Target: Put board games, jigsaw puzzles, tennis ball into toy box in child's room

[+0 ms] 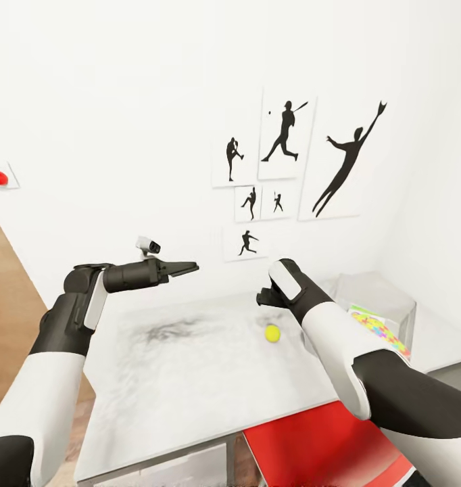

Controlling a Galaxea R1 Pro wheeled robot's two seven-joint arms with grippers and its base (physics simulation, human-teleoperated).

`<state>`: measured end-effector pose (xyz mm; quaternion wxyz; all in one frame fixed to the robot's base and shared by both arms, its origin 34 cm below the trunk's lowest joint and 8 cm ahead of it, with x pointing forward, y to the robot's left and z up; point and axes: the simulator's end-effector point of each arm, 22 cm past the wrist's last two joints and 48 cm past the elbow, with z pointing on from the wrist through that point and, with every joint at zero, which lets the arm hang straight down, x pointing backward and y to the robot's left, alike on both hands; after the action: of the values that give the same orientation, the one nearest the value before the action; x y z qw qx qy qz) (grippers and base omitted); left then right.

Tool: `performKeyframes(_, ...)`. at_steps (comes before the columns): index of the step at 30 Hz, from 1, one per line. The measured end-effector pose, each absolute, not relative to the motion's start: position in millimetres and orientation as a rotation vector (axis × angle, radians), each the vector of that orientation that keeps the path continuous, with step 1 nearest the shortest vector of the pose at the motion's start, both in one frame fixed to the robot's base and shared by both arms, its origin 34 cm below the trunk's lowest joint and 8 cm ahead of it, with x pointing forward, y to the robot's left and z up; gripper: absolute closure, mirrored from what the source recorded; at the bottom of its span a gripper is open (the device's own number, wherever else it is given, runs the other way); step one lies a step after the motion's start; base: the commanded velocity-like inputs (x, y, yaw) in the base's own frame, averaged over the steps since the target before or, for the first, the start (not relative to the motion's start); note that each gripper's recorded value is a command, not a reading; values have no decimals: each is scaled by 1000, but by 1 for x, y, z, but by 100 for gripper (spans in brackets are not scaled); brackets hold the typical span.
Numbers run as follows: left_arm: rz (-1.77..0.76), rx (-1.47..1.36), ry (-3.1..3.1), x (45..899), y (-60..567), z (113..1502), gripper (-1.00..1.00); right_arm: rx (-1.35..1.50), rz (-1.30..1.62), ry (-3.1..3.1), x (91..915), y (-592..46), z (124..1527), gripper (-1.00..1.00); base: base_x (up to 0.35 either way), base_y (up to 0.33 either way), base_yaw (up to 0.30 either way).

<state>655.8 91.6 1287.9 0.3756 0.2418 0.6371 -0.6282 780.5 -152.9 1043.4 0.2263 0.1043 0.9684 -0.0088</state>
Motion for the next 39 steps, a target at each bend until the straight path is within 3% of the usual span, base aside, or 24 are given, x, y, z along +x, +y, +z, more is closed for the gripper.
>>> performKeyframes(39,-1629,586,1662,677,92,1262,-100,320,-163,2598,805,-180,1016,-100,0,0,0)
